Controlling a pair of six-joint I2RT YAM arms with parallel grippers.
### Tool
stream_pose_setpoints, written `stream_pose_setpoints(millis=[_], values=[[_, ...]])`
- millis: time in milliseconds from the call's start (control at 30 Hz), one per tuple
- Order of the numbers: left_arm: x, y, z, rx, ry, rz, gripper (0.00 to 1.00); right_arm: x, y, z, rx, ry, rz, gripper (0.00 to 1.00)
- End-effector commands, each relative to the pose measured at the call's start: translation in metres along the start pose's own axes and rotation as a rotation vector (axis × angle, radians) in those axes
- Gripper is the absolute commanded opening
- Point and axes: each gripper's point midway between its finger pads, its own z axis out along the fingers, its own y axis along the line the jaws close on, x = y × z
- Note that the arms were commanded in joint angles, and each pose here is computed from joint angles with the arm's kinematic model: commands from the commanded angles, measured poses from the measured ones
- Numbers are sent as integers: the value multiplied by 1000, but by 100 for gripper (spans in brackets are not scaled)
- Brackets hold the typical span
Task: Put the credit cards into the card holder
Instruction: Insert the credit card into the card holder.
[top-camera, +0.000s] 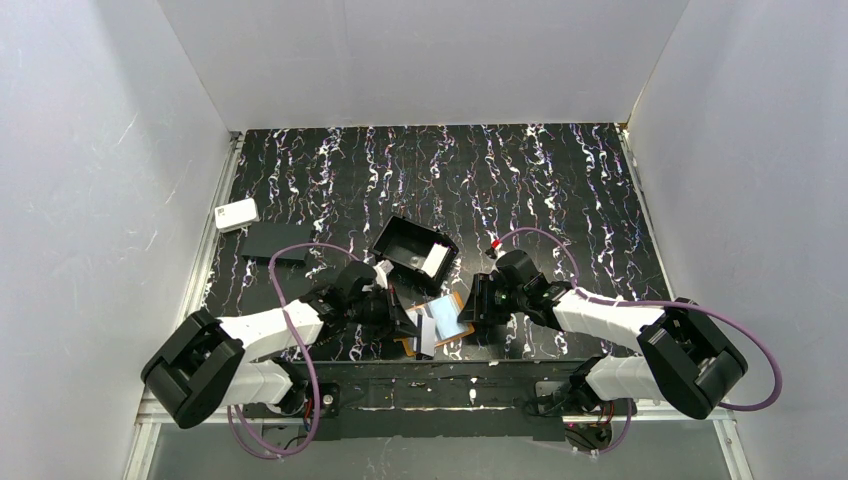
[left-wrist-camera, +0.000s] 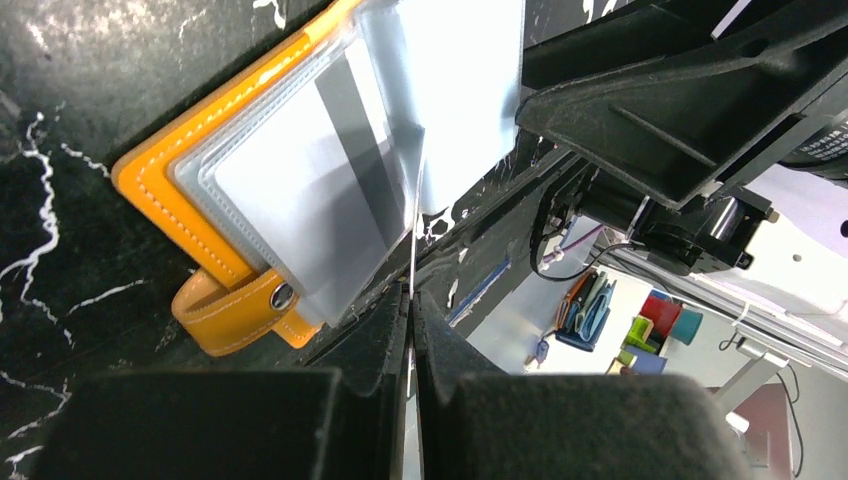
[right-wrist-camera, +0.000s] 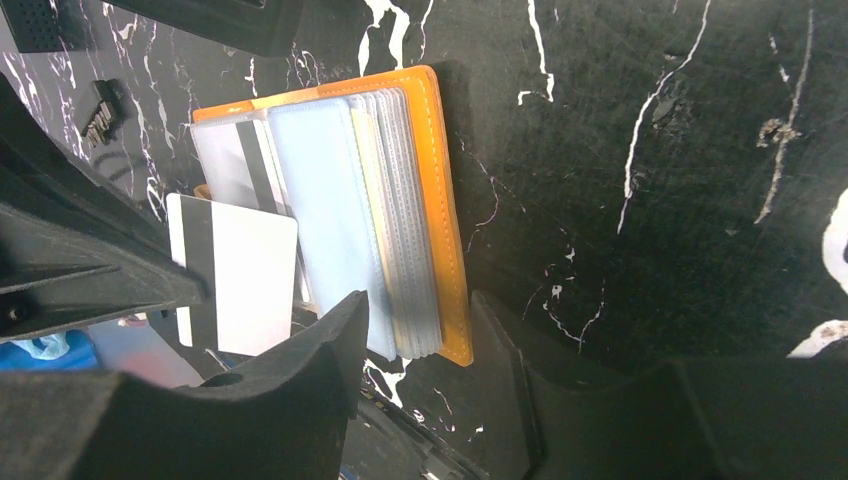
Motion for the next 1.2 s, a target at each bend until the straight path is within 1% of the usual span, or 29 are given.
stream_pose_setpoints(millis=[0,467,833,1067,1167], values=[[0,2,-7,4,-30,-25,0,2,-3,4,17,7,-7,51],[-1,6,-2,-10,0,-27,0,3,-3,5,17,12,-9,51],[-10,0,-2,42,-53,15,0,5,-3,7,15,24,-10,51],[-15,-16,-10,97,-84,47,0,7,-5,9,18,29,-6,51],[-15,-16,-9,97,-81,50,0,7,-4,10,15,31,-6,50]])
